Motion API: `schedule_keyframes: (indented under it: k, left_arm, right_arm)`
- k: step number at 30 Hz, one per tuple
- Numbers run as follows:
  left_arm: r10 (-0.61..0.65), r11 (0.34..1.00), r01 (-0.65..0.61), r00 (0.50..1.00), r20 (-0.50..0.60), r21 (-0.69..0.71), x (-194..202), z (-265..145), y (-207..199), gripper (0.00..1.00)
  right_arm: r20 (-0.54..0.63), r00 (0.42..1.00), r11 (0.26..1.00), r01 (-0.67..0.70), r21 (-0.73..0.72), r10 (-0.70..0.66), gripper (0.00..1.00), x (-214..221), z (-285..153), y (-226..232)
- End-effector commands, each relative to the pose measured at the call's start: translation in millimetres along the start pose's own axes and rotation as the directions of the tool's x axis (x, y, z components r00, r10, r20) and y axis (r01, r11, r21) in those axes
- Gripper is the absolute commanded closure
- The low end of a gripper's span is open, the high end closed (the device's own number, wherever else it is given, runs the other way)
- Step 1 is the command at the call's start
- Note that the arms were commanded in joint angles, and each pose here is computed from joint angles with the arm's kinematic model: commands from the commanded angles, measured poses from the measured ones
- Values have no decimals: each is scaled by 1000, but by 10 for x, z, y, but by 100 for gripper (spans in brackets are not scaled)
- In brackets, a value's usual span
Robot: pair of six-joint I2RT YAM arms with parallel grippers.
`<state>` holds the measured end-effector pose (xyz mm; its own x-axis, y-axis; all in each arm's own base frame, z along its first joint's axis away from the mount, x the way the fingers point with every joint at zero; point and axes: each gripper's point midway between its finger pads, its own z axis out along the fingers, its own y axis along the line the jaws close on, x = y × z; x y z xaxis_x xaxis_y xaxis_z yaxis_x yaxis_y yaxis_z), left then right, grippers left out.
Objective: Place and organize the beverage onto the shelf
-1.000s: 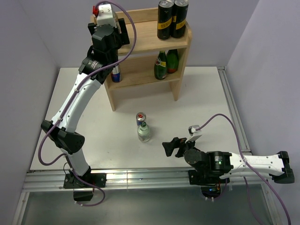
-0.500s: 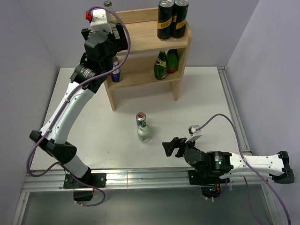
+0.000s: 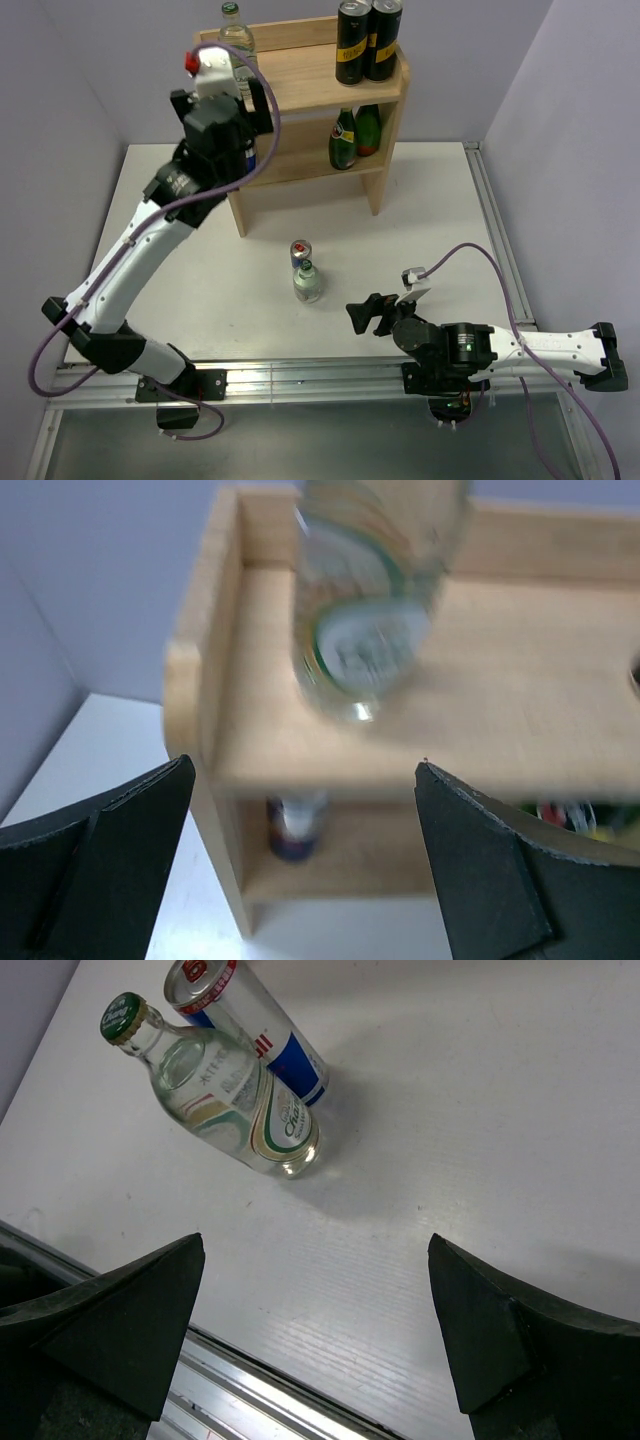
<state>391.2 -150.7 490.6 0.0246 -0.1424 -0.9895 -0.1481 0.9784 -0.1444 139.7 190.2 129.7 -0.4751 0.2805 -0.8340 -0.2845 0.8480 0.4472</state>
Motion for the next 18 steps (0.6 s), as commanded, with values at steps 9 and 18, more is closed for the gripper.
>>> schedule_keyframes:
  k: [9, 18]
  left_arm:
    - [4, 989, 24, 982, -187, 149, 900, -1230, -137, 1]
    - [8, 948, 120, 916, -401, 295, 2328, -1857, -233, 1]
  right_arm:
    - [25, 999, 1000, -24, 13, 24, 0, -22, 18, -10]
    - [30, 999, 999, -29, 41, 28, 0, -18, 28, -49]
